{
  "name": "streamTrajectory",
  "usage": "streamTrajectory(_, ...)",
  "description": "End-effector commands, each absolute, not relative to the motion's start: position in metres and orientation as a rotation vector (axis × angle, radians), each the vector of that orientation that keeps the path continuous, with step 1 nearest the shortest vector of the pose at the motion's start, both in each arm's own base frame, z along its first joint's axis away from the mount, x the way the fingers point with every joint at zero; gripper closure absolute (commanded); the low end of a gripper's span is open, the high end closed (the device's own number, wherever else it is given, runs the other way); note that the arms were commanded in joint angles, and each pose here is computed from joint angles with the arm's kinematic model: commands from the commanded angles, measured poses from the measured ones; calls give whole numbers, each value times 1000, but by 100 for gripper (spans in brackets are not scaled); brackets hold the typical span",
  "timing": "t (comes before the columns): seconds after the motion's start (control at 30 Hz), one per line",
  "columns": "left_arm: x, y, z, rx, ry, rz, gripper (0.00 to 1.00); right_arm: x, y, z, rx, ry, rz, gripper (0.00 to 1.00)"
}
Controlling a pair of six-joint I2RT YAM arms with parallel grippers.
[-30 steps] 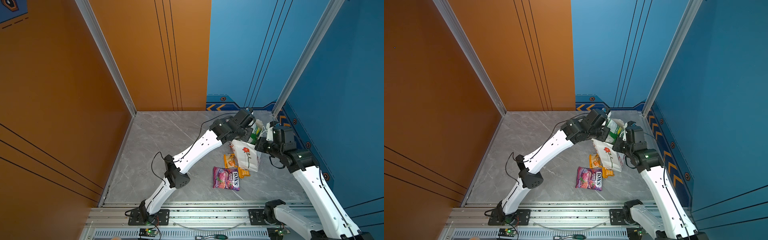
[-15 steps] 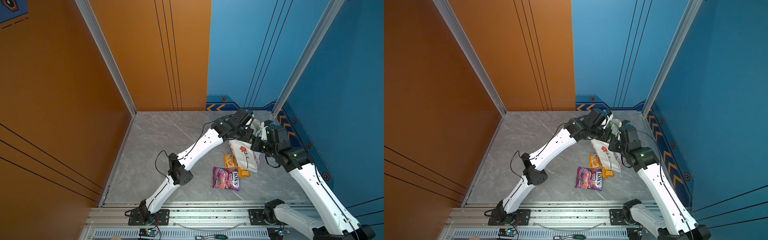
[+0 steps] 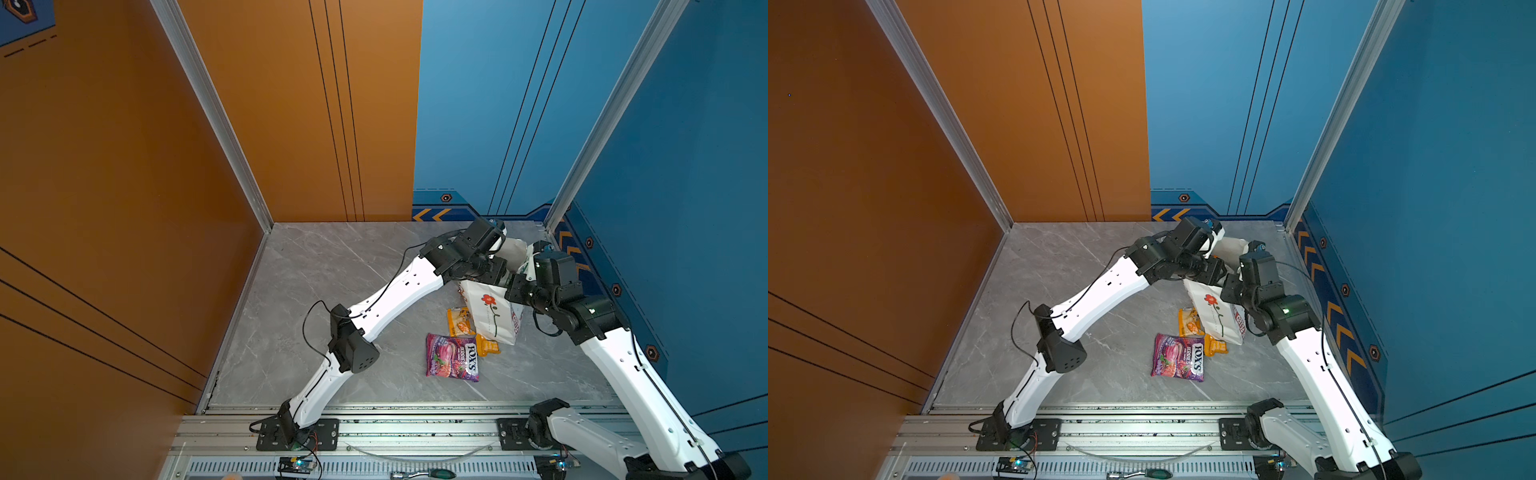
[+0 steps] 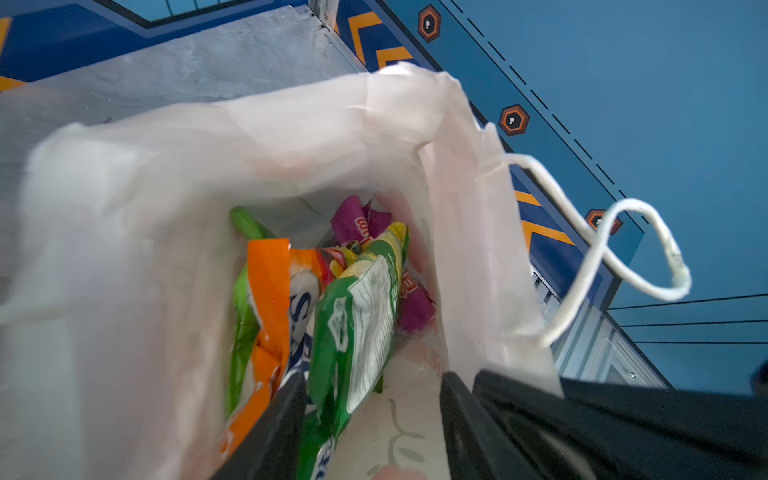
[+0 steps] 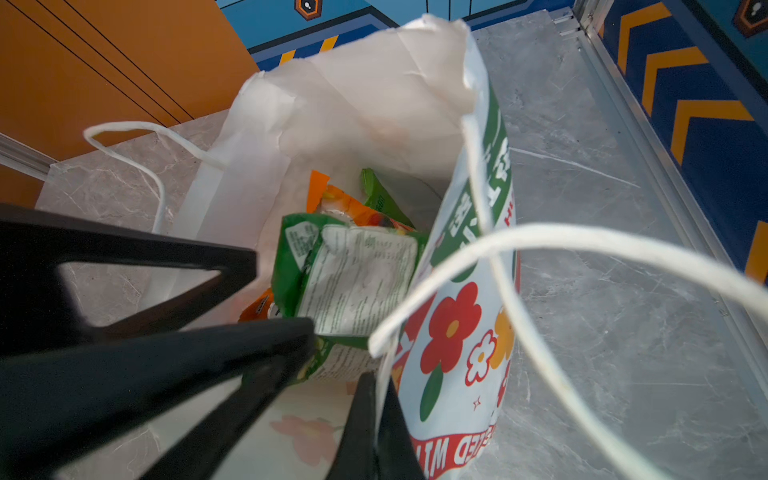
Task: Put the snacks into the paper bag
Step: 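Lower the green chip bag into the paper bag and open the left gripper, then withdraw the left gripper toward the purple Fox's Berries candy bag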
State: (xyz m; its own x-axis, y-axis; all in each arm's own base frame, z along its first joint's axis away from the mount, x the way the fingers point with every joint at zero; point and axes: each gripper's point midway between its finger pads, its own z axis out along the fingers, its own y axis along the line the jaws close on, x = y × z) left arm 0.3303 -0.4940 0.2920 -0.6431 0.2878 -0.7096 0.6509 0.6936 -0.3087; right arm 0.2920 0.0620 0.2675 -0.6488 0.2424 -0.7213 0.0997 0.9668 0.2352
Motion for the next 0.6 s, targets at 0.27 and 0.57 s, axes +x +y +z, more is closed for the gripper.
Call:
streamTrajectory(0.27, 329, -412, 366, 600, 2075, -521, 29, 289, 41, 276, 285, 2225, 186, 100)
streamTrajectory(0.57, 324, -349, 393, 436, 1938, -494, 21, 288, 29, 276, 323, 2219, 196, 100)
